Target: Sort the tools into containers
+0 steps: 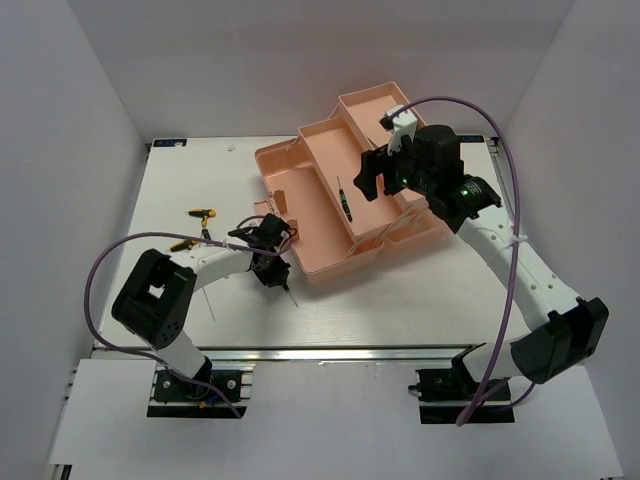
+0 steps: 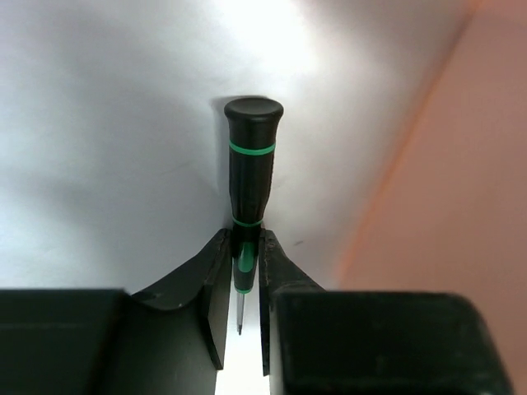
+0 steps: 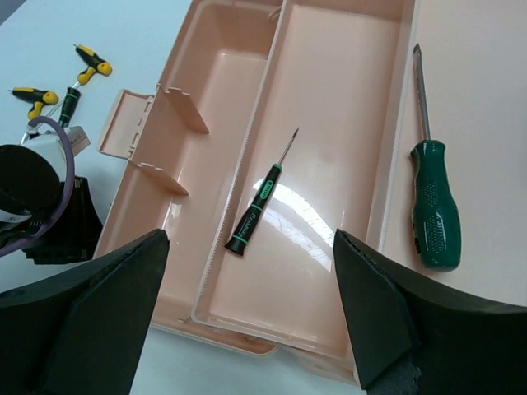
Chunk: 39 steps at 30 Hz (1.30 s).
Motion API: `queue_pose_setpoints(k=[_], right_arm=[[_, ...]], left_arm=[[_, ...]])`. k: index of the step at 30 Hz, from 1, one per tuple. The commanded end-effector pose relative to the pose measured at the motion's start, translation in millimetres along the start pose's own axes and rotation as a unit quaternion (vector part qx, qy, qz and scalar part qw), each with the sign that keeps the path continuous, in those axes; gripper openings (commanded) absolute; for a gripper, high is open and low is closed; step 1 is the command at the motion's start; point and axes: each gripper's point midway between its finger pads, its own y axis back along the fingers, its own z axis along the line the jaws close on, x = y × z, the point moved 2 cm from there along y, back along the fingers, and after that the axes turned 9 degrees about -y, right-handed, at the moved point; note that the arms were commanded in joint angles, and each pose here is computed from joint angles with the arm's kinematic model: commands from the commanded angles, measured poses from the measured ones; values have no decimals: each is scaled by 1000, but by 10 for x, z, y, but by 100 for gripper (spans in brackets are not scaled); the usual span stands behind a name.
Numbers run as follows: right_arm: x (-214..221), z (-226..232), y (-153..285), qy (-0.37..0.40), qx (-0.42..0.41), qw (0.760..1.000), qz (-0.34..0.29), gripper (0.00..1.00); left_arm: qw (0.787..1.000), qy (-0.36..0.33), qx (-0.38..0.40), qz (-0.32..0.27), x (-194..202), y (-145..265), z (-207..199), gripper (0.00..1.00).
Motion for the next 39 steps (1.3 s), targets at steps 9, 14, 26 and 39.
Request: queue_pose_setpoints(k=[9, 14, 26, 39], right_arm=[[-209, 98, 202, -14, -40, 997, -58, 87], [-205, 75, 235, -9, -39, 997, -67, 87], [-128, -129, 368, -5, -27, 996, -81, 0], [2, -273, 636, 11, -3, 995, -103, 19]], left_arm=[[990, -83, -109, 10, 205, 448, 804, 0], [994, -73, -15, -74, -159, 953, 447, 0], [911, -79, 347, -210, -1156, 2363, -1515, 0], [909, -96, 367, -173, -1677, 1612, -2858, 28]])
